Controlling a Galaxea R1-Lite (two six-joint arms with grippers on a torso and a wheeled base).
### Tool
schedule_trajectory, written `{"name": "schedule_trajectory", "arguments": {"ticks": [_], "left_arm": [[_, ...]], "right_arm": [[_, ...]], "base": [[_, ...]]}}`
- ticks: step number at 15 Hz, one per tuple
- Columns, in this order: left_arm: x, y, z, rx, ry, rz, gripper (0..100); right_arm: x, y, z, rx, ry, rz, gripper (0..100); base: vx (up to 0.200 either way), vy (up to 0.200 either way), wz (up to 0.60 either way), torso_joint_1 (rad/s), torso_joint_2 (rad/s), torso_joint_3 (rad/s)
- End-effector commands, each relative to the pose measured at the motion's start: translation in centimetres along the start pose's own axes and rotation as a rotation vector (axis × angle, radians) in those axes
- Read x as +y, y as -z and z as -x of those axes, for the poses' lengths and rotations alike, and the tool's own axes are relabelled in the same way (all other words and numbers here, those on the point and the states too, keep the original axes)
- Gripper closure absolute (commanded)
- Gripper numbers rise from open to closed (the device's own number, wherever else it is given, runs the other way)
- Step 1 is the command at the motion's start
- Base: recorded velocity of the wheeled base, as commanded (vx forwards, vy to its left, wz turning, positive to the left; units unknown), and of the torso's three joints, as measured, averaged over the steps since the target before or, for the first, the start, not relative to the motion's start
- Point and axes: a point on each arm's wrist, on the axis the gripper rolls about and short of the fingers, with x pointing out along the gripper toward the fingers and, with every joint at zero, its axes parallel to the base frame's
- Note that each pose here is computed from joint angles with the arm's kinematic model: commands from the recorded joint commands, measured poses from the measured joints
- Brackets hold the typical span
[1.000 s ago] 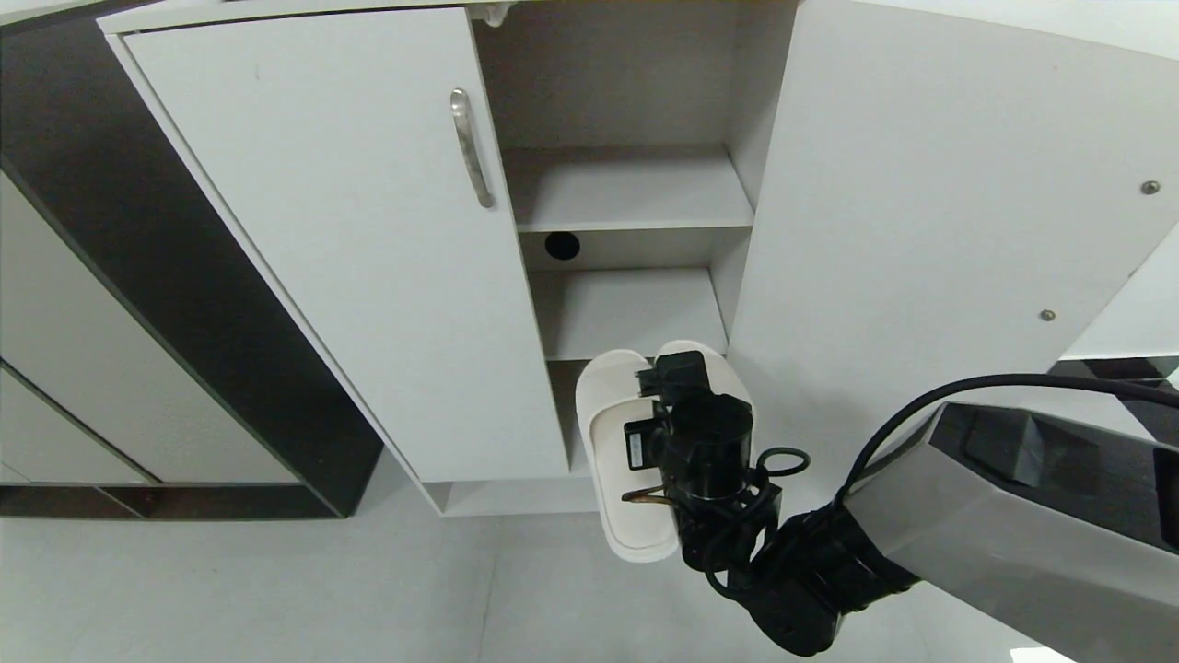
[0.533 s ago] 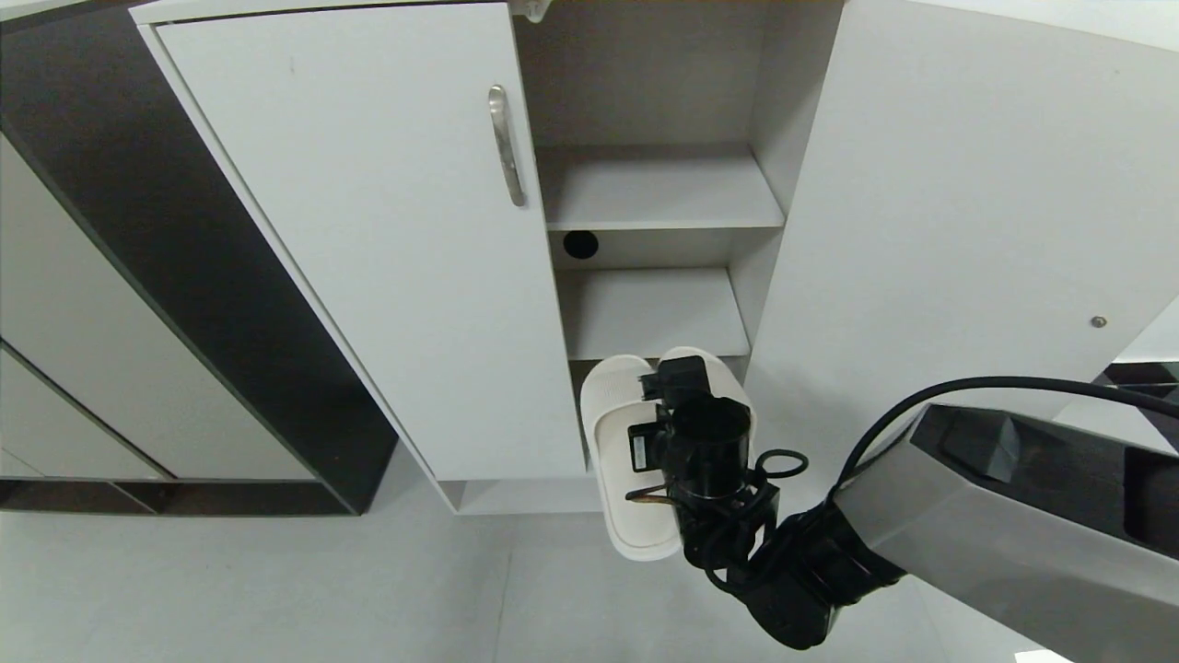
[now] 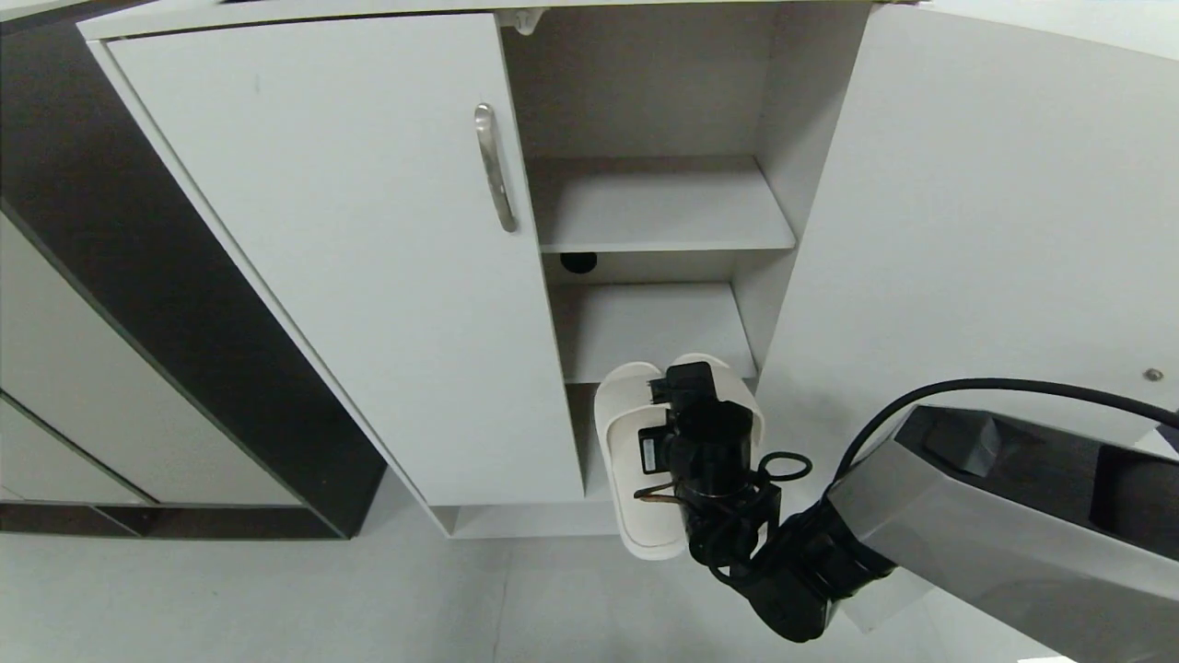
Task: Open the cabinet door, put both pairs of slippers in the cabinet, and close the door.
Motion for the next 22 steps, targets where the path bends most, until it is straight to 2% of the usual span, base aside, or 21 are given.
{"name": "schedule_trajectory", "arguments": {"ticks": [1,5,9,16,19,22], "left_arm": [[0.0,0.0,0.0,0.001,-0.001,0.0,100],[0.0,0.0,0.0,0.001,-0.001,0.0,100],[0.0,0.0,0.0,0.001,-0.001,0.002,100],[0.0,0.0,0.0,0.001,-0.003,0.003,100],[0.0,0.0,0.0,0.001,-0.003,0.0,100],[0.0,0.0,0.0,0.001,-0.001,0.002,100]], "right_arm": [[0.1,0.2,0.0,0.003,-0.002,0.004,100],[0.3,1.3,-0.3,0.016,-0.002,0.01,100],[0.8,2.5,-1.0,-0.031,0.005,-0.03,100],[0.7,3.5,-1.5,-0.045,0.019,-0.034,100],[0.9,3.6,-1.8,-0.052,0.021,-0.038,100],[1.0,3.1,-2.4,-0.062,0.025,-0.046,100]], "base": [[0.2,0.0,0.0,0.007,0.0,0.007],[0.2,0.0,0.0,0.001,0.0,-0.001],[0.2,0.0,0.0,0.002,0.0,0.004],[0.0,0.0,0.0,0.0,0.0,0.0],[0.2,0.0,0.0,-0.001,0.0,0.005],[0.0,0.0,0.0,0.0,0.0,0.0]]}}
